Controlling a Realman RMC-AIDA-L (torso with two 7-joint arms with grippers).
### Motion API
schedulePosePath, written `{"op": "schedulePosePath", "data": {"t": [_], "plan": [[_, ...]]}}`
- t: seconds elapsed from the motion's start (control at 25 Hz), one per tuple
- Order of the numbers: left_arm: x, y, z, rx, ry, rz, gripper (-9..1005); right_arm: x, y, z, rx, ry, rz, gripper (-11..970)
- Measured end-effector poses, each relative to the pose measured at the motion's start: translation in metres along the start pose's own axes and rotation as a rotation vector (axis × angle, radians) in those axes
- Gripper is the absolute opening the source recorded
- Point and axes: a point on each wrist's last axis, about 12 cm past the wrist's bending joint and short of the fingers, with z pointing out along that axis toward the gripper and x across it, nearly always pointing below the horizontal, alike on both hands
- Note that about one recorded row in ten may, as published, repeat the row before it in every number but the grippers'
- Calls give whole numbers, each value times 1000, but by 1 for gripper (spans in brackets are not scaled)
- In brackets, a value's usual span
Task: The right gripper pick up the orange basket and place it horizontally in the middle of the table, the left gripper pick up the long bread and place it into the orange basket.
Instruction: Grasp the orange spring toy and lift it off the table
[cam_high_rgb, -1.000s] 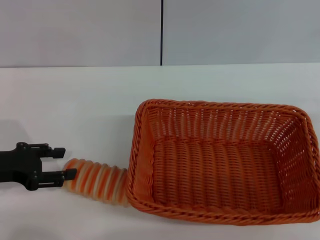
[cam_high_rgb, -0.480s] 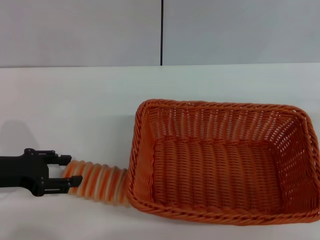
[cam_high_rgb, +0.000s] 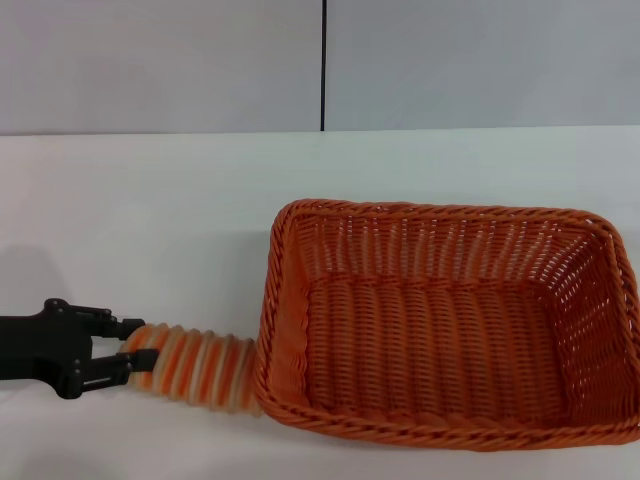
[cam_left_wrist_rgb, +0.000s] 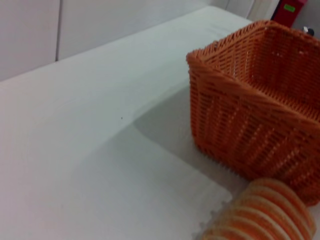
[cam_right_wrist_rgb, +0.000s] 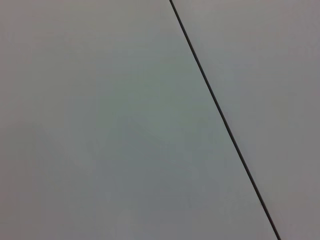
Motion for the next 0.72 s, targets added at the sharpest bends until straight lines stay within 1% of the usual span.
{"op": "schedulePosePath", "data": {"t": [0.04, 0.24, 0.36, 0.48, 0.72], "plan": [[0, 0, -2, 2, -9, -3, 542, -1, 1, 0, -5, -4, 1, 544], [-1, -1, -6, 5, -30, -8, 439, -2, 5, -1, -36, -27, 6, 544], [-1, -4, -8, 21, -38, -9, 372, -3, 6, -1, -35, -43, 11, 544], [-1, -4, -8, 22, -38, -10, 353, -2, 7, -1, -28, -50, 17, 544], [0, -5, -12, 33, -47, -21, 318, -4, 10, 1, -49, -74, 50, 544]]}}
